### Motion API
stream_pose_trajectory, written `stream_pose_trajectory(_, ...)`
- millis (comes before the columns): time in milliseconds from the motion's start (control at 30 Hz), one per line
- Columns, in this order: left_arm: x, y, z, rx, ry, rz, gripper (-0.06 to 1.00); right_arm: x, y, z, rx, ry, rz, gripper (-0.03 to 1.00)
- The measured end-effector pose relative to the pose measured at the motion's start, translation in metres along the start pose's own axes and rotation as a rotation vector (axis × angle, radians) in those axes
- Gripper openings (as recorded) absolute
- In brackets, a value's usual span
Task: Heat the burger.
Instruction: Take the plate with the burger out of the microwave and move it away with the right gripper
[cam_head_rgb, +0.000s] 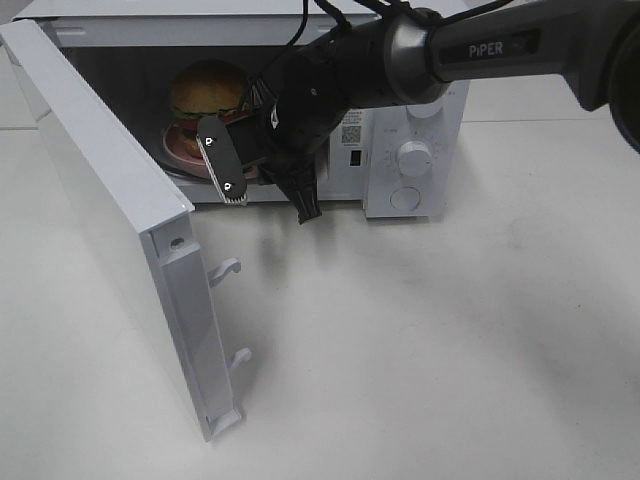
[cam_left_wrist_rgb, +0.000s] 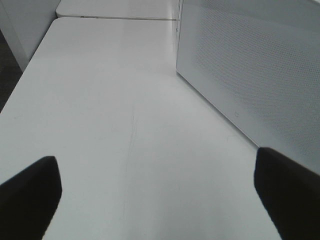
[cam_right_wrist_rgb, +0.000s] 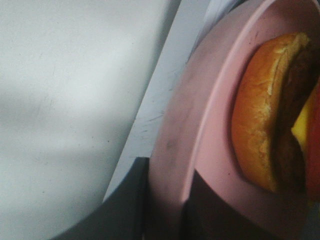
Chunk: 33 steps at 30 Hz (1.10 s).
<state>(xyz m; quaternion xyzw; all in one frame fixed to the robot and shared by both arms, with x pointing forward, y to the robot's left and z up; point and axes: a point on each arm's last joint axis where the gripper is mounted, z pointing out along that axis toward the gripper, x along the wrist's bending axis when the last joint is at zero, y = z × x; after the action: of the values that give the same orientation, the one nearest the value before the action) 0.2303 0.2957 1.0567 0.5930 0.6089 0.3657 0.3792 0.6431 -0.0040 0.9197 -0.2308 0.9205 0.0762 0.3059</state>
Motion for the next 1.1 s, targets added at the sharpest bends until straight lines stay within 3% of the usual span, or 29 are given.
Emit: stream_pose_trajectory(1100,0.0,0.0,0.0,0.0,0.0,0.0,0.97,0.039,-0.009,-0.051,-0.096,-0.057,-0.203,0.16)
